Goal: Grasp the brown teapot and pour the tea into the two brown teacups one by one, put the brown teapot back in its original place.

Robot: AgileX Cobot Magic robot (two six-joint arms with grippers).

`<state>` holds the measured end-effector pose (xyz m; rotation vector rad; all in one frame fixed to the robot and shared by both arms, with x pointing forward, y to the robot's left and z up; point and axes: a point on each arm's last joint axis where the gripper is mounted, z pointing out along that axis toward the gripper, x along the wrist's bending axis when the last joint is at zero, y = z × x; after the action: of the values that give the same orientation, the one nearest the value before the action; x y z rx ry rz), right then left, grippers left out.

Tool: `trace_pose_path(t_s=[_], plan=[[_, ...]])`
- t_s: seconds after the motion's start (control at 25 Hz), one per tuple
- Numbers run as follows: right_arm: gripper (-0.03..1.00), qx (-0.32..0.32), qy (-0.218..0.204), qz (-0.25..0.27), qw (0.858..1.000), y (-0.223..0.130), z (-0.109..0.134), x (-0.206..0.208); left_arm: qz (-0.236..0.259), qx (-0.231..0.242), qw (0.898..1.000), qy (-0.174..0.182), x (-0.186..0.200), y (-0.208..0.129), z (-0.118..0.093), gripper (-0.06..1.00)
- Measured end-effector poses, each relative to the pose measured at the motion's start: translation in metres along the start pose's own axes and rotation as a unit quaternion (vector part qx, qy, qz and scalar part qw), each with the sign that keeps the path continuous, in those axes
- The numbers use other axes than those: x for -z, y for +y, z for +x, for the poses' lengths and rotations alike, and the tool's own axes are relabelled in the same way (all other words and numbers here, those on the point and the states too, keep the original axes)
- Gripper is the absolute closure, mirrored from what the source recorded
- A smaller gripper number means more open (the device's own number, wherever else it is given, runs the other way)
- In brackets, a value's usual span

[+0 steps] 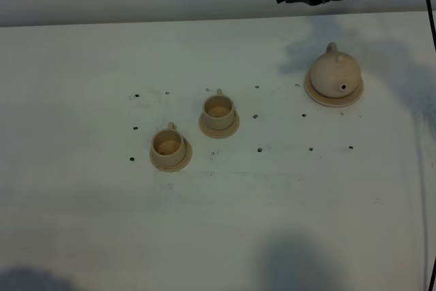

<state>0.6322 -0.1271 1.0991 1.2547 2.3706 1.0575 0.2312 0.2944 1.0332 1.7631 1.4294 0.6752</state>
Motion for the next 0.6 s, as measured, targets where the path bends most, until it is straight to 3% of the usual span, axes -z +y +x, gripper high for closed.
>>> trace_pose_path(t_s=[0.16,0.4,0.6], plan=[[0.94,0.007,-0.029,0.0,1.0,0.011,-0.011,-0.016,0.0,0.0,1.0,0.0,0.0,0.0,0.0,0.7],[0.95,0.001,-0.07,0.001,0.998,0.023,-0.031,-0.054,0.0,0.0,1.0,0.0,0.0,0.0,0.0,0.7],[0.95,-0.03,-0.096,0.023,0.995,0.017,-0.064,-0.084,0.0,0.0,1.0,0.0,0.0,0.0,0.0,0.7]])
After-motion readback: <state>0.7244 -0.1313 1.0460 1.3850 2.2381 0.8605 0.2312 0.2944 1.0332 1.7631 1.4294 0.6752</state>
